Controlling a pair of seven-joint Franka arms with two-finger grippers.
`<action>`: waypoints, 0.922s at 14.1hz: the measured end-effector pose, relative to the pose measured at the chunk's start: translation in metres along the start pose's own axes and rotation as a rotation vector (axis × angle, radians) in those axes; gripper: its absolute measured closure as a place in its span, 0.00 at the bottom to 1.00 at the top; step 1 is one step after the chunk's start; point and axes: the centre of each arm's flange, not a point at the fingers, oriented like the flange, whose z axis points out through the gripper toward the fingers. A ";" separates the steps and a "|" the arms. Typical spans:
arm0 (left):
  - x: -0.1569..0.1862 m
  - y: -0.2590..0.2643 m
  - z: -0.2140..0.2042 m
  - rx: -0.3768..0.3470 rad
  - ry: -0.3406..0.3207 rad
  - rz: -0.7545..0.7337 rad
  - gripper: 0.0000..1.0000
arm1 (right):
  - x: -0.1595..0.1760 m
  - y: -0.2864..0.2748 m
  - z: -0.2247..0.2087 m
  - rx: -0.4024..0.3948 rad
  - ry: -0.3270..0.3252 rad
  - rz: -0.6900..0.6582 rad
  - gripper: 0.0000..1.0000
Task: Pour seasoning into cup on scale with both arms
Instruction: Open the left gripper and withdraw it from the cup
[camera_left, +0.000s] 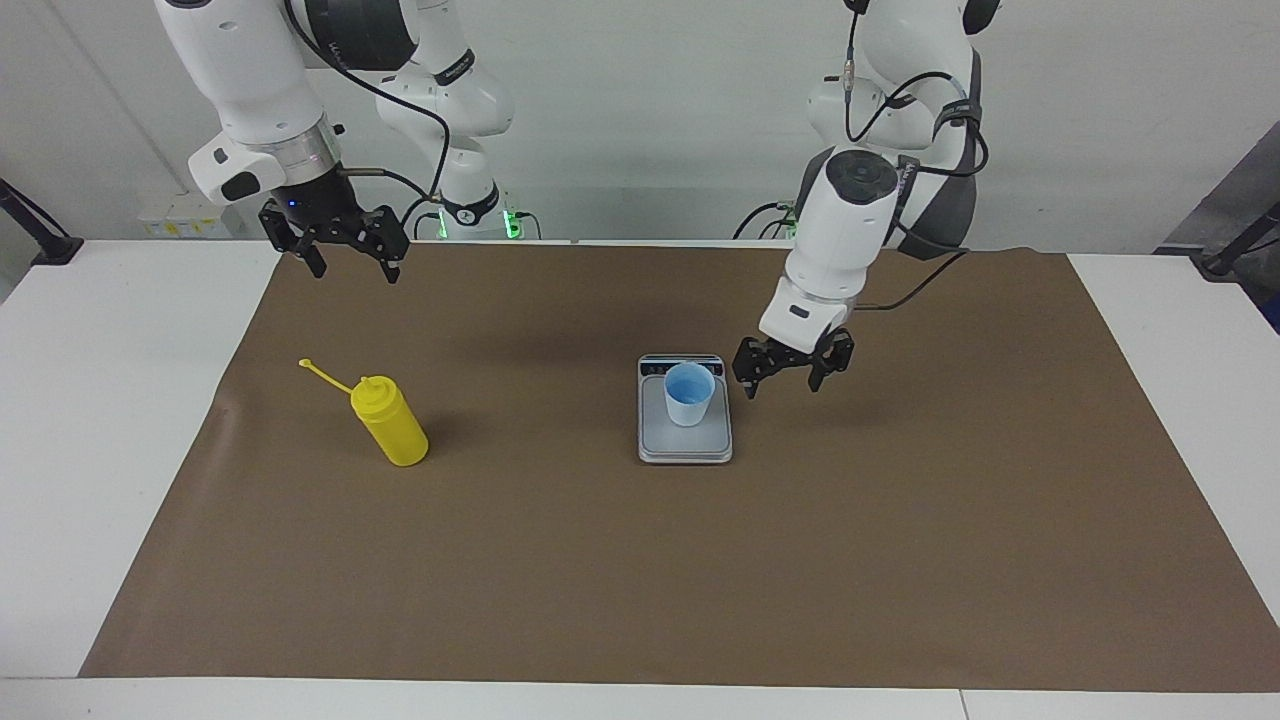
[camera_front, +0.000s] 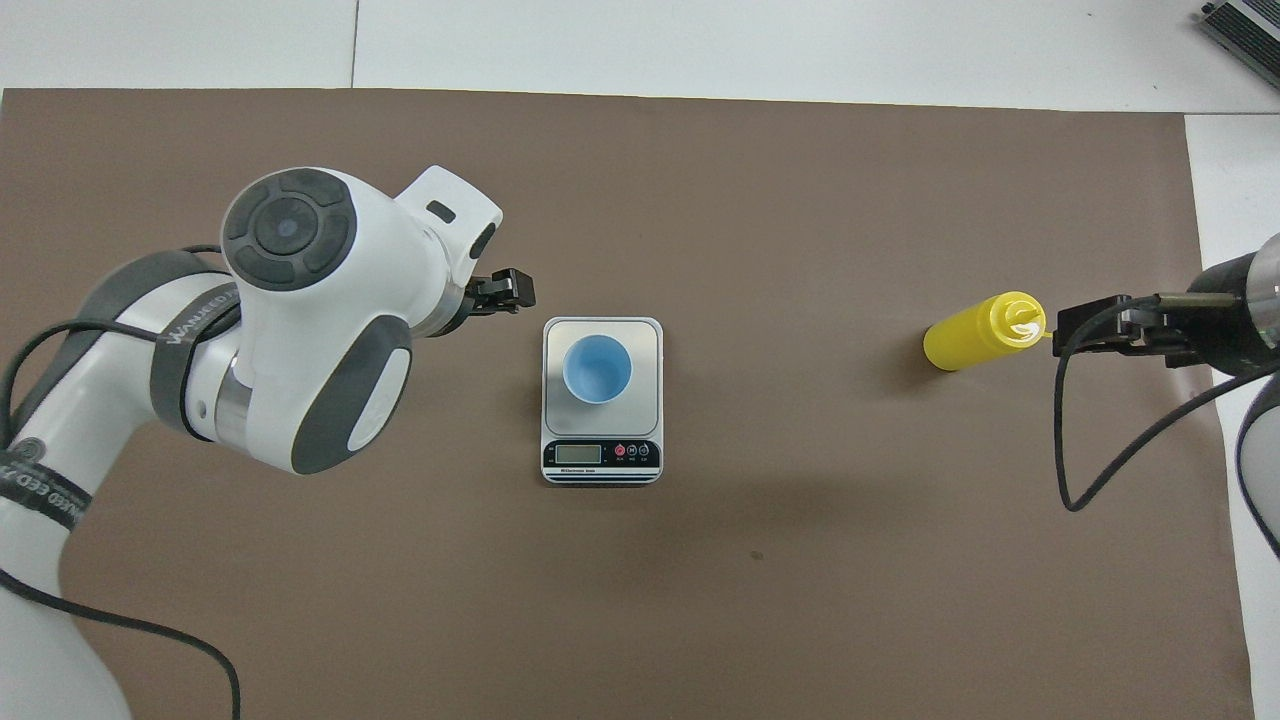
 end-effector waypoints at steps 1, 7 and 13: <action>0.005 -0.011 -0.001 0.005 -0.003 0.007 0.00 | 0.000 0.000 0.000 0.000 0.000 0.000 0.00; 0.033 -0.098 -0.018 0.039 -0.046 0.090 0.00 | 0.000 0.001 0.000 0.000 -0.002 0.002 0.00; 0.042 -0.203 -0.058 0.055 -0.088 0.196 0.00 | 0.003 0.040 0.001 -0.001 -0.011 0.075 0.00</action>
